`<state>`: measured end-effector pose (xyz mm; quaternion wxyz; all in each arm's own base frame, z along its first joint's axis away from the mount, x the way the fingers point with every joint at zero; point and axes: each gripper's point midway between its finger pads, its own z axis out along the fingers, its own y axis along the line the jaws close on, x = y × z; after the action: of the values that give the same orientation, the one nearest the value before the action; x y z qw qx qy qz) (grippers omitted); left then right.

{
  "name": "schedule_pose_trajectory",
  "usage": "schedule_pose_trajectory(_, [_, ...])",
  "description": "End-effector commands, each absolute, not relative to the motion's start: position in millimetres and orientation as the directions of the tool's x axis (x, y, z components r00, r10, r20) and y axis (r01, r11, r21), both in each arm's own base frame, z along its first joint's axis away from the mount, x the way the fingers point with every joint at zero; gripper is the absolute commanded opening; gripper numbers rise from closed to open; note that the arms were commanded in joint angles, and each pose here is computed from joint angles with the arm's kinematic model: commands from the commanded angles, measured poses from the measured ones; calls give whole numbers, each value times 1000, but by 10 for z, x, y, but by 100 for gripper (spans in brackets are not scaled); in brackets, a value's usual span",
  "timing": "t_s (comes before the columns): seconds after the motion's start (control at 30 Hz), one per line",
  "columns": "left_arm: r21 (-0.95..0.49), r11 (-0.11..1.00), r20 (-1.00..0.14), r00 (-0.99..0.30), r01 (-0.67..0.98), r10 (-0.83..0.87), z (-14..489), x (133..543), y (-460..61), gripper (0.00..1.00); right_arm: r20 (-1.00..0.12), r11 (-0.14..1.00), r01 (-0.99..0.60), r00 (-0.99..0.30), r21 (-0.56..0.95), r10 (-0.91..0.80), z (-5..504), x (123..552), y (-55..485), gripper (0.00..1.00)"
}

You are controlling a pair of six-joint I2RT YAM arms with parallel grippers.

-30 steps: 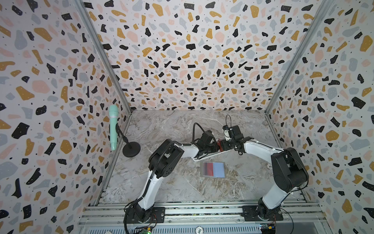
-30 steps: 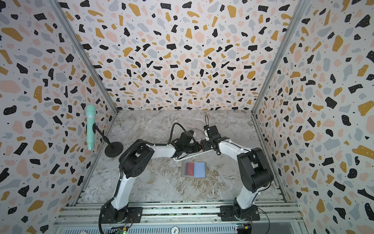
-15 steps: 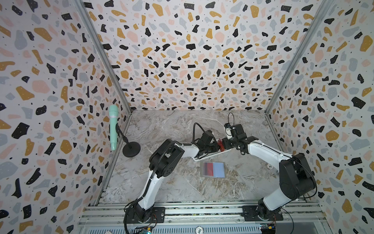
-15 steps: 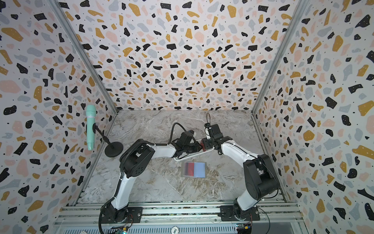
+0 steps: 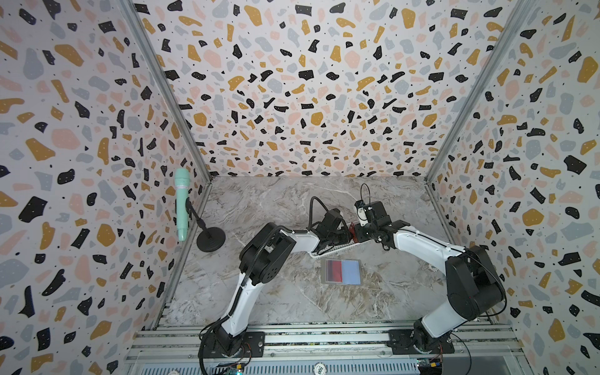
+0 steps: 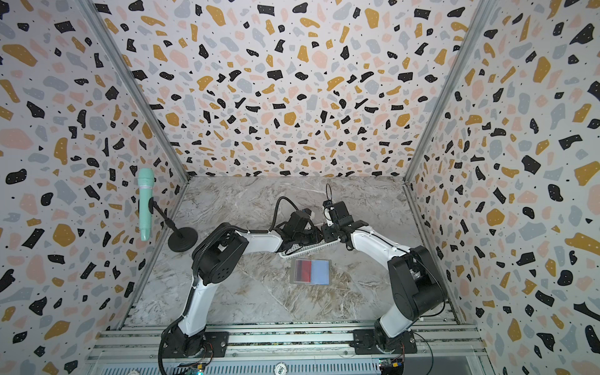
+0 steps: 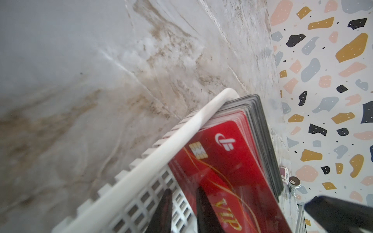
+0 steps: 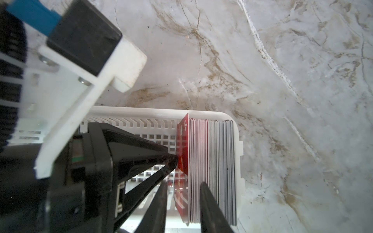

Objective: Insert credit cards into a card holder
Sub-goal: Pick up the credit card from the storage box.

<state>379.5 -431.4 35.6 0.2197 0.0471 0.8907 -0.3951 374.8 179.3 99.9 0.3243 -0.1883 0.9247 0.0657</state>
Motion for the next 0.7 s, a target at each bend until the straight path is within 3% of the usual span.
schedule_pose_trajectory(0.0, [-699,656,-444,-892,284,-88,438,3832,-4397,24,-604,925,-381,-735,-7,-308,927,3707,1762,28])
schedule_pose_trajectory(0.67, [-701,650,-455,-886,295,-89,491,3830,-4393,24,-604,924,-381,-729,-33,-322,883,3731,1789,12])
